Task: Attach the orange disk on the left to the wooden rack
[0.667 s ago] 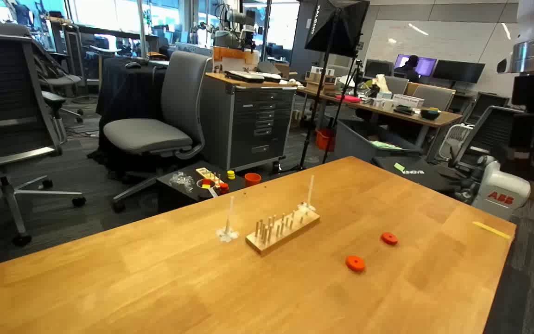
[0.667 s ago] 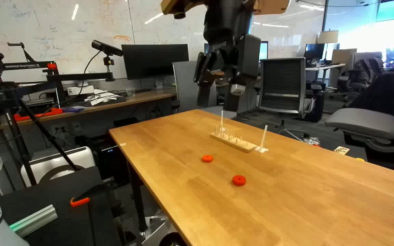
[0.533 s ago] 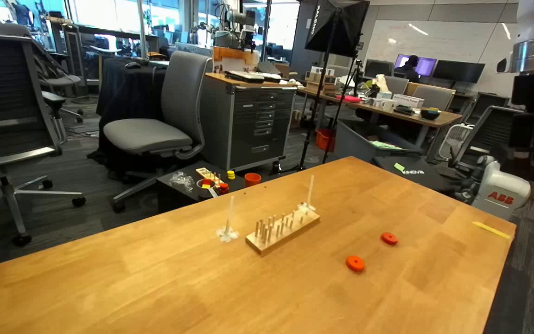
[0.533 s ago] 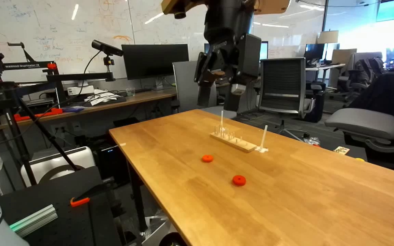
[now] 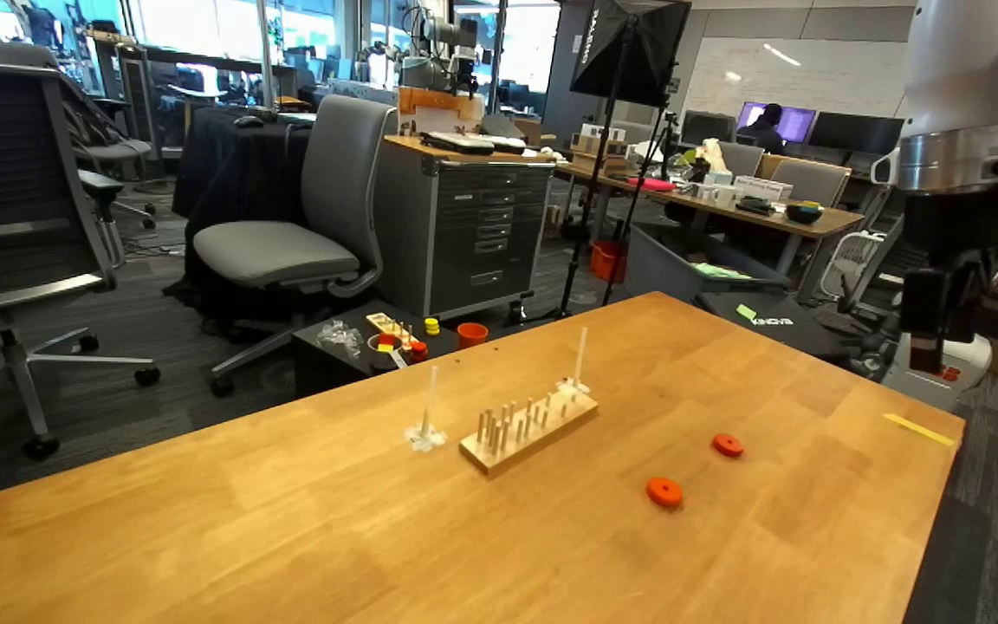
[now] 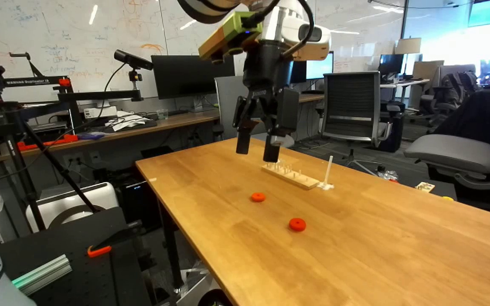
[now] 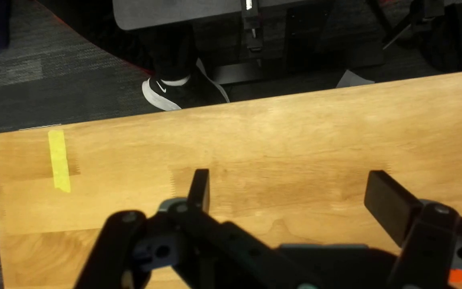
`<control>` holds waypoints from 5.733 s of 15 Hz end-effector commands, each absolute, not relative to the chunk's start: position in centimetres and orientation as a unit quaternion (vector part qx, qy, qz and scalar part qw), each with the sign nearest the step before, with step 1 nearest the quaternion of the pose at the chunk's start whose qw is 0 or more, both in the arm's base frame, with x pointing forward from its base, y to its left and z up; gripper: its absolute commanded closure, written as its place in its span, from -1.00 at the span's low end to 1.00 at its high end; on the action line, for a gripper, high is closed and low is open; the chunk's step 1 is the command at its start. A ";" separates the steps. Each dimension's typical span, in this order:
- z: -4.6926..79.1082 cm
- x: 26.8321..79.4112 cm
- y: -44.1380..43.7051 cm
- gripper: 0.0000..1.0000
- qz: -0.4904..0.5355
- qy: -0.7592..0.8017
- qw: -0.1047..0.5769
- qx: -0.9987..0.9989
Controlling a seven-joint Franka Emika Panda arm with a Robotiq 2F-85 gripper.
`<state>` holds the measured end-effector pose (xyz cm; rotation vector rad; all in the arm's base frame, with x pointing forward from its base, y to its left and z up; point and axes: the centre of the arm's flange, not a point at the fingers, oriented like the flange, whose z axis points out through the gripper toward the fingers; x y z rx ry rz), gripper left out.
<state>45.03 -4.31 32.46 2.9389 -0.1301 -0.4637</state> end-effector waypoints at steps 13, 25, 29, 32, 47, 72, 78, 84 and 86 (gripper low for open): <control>19.0 51.5 5.0 -1.00 -0.169 -0.087 0.036 0.981; 14.1 56.8 12.8 -1.00 -0.065 -0.084 0.042 0.993; 13.8 56.1 13.6 -1.00 -0.069 -0.081 0.023 0.994; 13.7 56.0 13.3 -1.00 -0.076 -0.084 0.021 0.993; 12.8 55.9 12.0 0.00 -0.085 -0.091 0.021 0.992; 18.7 66.6 11.3 0.65 -0.002 -0.129 0.020 0.991; 17.3 70.3 12.2 0.65 -0.008 -0.136 0.022 0.990; 18.0 71.7 13.7 0.65 -0.010 -0.132 0.017 0.991; 18.4 71.9 14.1 0.65 -0.009 -0.131 0.015 0.991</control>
